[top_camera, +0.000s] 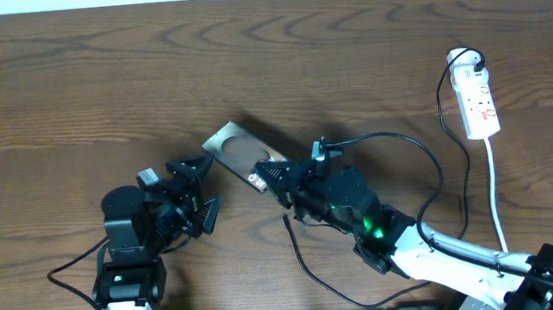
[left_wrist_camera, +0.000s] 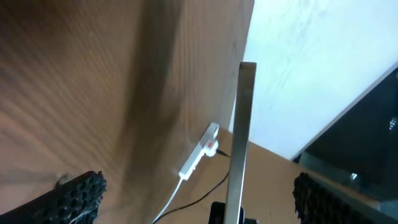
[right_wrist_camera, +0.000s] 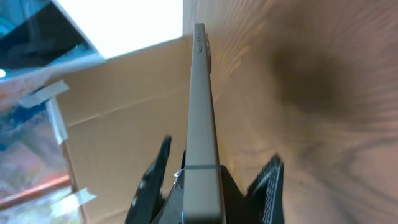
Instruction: Plug charger to phone and switch on socket
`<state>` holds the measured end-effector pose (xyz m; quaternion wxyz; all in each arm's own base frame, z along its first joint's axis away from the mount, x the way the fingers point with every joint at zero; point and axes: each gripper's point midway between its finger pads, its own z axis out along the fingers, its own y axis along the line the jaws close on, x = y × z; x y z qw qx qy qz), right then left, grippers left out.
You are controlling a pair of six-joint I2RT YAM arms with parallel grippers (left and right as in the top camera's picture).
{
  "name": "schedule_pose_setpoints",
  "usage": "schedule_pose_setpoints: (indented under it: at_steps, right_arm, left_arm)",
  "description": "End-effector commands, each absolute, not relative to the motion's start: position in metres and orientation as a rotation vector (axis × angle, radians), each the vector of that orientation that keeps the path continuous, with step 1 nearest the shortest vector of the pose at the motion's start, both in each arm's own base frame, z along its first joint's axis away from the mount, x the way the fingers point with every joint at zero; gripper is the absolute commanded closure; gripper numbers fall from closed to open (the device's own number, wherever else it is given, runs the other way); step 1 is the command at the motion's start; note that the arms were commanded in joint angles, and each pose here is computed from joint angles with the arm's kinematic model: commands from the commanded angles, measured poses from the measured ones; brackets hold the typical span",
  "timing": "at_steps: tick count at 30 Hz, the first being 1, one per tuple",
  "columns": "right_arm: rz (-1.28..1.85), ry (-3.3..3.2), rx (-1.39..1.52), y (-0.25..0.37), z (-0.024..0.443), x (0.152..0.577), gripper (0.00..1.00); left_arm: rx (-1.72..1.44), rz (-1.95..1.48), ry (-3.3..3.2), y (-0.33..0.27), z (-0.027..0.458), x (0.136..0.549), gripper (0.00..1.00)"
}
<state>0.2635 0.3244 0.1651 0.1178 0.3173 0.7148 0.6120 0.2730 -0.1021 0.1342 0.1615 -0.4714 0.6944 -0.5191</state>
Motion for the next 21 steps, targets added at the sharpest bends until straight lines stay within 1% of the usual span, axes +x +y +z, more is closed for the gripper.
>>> schedule_pose_setpoints:
  at_steps: [1, 5, 8, 12, 13, 16, 19, 20, 21]
  right_arm:
    - [1.909, 2.118, 0.918, 0.338, 0.178, 0.249, 0.99]
    - [1.941, 2.14, 0.943, 0.343, 0.178, 0.241, 0.99]
    - [1.947, 2.152, 0.932, 0.346, 0.177, 0.237, 0.99]
    - [1.945, 2.153, 0.932, 0.347, 0.177, 0.236, 0.99]
    - [1.943, 2.15, 0.935, 0.347, 0.177, 0.237, 0.99]
    - [1.943, 2.15, 0.935, 0.347, 0.177, 0.237, 0.99]
    - [1.936, 2.156, 0.939, 0.346, 0.176, 0.237, 0.99]
    - [1.932, 2.157, 0.941, 0.346, 0.175, 0.237, 0.99]
    - [1.928, 2.157, 0.945, 0.346, 0.174, 0.237, 0.99]
  left_arm:
    - [-1.381, -1.466, 1.91, -0.1, 0.141, 0.284, 0.02]
    - [-1.417, -1.508, 1.866, -0.1, 0.146, 0.289, 0.02]
    - [-1.515, -1.534, 1.837, -0.1, 0.143, 0.29, 0.01]
    - [-1.617, -1.556, 1.81, -0.1, 0.138, 0.291, 0.2]
    - [-1.634, -1.56, 1.804, -0.1, 0.137, 0.291, 0.22]
    - [-1.654, -1.568, 1.795, -0.1, 0.137, 0.291, 0.24]
    - [-1.641, -1.579, 1.793, -0.101, 0.14, 0.292, 0.28]
    - [-1.629, -1.589, 1.793, -0.102, 0.142, 0.292, 0.32]
    - [-1.62, -1.598, 1.792, -0.102, 0.143, 0.292, 0.34]
